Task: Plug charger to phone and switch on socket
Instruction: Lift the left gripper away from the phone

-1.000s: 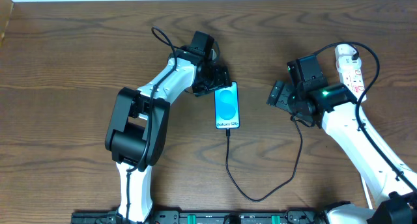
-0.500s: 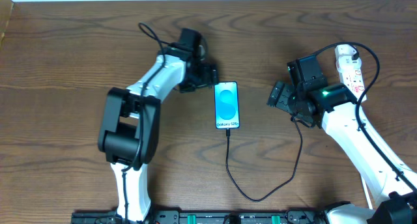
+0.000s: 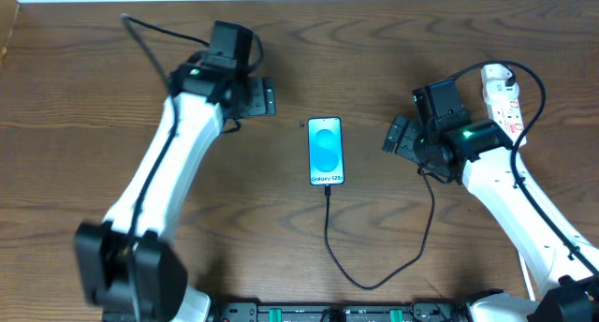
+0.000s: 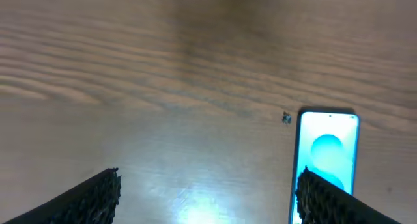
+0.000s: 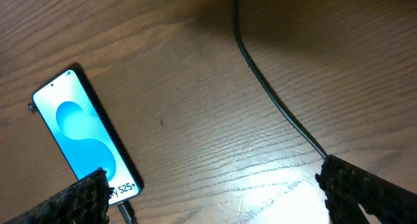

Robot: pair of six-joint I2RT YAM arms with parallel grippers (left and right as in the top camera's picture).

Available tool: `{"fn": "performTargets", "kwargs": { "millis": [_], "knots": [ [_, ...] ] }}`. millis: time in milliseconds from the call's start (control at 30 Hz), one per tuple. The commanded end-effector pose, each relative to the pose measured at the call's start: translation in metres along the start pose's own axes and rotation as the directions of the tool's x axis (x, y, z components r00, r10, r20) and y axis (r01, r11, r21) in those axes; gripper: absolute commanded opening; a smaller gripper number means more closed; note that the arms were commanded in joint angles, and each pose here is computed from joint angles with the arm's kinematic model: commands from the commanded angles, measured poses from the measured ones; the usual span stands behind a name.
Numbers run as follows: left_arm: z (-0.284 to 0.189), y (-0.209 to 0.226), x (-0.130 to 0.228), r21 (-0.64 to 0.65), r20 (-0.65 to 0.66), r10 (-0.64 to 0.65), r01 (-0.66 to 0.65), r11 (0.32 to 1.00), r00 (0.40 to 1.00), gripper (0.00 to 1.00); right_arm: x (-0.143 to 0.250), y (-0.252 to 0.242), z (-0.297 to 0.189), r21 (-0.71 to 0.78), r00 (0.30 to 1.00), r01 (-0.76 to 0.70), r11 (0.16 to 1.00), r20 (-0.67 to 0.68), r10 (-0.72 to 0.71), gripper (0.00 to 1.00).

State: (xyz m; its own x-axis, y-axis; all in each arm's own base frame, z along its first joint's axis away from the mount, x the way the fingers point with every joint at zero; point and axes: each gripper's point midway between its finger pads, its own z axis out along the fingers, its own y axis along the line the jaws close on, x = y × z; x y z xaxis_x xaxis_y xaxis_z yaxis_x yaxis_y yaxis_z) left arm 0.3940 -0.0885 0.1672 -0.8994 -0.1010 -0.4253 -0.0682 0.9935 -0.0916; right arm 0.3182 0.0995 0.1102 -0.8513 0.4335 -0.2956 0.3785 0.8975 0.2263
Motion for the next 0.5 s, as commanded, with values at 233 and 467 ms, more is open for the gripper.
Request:
{"fn": "performTargets", "kwargs": {
  "millis": [233, 467],
  "knots": [
    [-0.034, 0.012, 0.005, -0.039, 0.035, 0.021, -0.02, 0.999, 0.999, 0.87, -0.001, 0.0, -0.005, 0.001, 1.0, 0.001, 1.0, 0.018, -0.001, 0.99],
    [-0.034, 0.012, 0.005, -0.039, 0.035, 0.021, -0.02, 0.999, 0.999, 0.87, -0.001, 0.0, -0.005, 0.001, 1.0, 0.001, 1.0, 0.018, -0.001, 0.99]
  ]
}}
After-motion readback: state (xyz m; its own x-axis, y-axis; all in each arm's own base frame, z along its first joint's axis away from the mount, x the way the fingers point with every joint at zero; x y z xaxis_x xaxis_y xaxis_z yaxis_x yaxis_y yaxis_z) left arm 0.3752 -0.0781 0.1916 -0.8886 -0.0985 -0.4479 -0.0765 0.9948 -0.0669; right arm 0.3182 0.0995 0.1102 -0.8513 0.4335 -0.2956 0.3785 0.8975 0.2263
